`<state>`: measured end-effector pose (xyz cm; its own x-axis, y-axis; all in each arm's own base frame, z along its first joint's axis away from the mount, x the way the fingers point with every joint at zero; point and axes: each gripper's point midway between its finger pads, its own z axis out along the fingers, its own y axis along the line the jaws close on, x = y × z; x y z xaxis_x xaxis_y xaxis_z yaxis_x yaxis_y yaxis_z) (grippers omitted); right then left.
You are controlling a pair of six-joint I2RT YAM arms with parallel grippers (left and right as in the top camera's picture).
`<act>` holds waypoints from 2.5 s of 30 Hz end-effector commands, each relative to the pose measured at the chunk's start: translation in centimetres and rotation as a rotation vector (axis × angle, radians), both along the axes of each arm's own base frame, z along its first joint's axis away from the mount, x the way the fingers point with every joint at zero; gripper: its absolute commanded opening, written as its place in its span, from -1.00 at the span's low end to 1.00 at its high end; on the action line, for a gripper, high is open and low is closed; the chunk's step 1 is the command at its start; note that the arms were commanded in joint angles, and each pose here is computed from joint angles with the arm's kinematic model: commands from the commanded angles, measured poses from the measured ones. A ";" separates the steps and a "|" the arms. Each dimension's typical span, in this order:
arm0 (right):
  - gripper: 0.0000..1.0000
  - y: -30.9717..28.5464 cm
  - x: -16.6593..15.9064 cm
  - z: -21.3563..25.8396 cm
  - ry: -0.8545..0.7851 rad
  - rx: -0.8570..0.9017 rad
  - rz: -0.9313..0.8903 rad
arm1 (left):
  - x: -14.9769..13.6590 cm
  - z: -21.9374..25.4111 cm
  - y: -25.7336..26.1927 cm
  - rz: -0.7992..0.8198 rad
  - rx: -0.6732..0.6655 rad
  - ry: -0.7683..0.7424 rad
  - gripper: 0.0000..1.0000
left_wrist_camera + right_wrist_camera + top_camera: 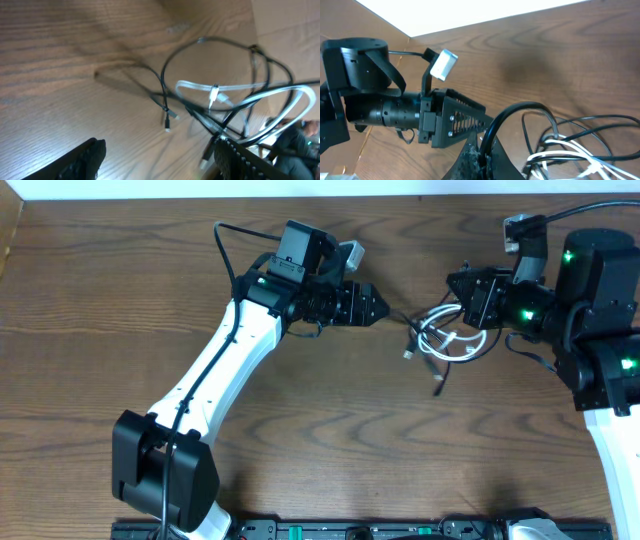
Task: Untangle cables
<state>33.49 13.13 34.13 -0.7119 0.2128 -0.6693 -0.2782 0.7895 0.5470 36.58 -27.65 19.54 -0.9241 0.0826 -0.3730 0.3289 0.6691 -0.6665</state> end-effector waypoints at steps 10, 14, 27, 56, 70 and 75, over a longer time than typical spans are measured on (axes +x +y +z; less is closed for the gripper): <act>-0.98 0.0 -0.1 -0.1 0.023 0.014 -0.002 | -3.2 0.5 -5.4 -0.336 -0.045 -0.222 0.38; -0.98 -0.2 0.0 -0.1 0.025 0.012 -0.008 | -3.2 1.1 -6.7 -0.356 -0.063 -0.271 0.38; -0.98 -0.3 -0.1 -0.3 0.031 0.012 -0.011 | -2.5 -2.6 -9.1 -0.334 -0.043 -0.219 0.36; -0.98 -18.9 -1.6 -10.5 0.428 -0.313 -0.725 | 2.8 2.1 1.5 0.058 0.171 -0.292 -0.85; 0.32 -4.9 1.9 -6.5 0.117 -0.013 0.073 | -1.3 5.4 0.4 -0.055 0.036 -0.249 -0.85; 0.36 -1.6 1.8 -8.6 0.180 -0.018 0.164 | -1.6 5.6 0.1 -0.074 0.013 -0.241 -0.85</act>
